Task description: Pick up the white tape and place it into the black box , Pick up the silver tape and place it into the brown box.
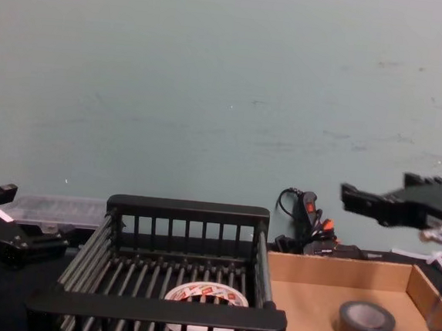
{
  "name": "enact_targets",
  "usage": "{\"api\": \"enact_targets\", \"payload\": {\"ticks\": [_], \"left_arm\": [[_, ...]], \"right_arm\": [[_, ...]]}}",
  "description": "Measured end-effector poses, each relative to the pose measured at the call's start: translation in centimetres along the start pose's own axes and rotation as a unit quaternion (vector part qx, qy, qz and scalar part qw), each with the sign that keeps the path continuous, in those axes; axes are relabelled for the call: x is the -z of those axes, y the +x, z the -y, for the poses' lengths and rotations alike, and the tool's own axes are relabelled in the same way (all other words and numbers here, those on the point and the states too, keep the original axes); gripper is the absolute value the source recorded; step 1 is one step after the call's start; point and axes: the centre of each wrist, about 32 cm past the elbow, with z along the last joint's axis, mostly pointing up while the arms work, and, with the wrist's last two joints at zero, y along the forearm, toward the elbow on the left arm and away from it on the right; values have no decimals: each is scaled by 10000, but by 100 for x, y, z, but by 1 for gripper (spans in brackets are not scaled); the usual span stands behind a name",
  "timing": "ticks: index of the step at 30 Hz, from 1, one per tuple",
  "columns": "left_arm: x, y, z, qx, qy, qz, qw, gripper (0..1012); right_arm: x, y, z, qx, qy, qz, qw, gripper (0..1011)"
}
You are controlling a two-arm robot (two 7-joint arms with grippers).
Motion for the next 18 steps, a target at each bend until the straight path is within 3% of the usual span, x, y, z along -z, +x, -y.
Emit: {"api": "enact_targets", "payload": {"ticks": [7,18], "left_arm": [[0,0,0,0,0,0,10000,1001],[0,0,0,0,0,0,10000,1001]], "right_arm": [[155,55,130,270,-228,11,9994,1003],[344,60,205,427,-590,-74,9973,1003]]}}
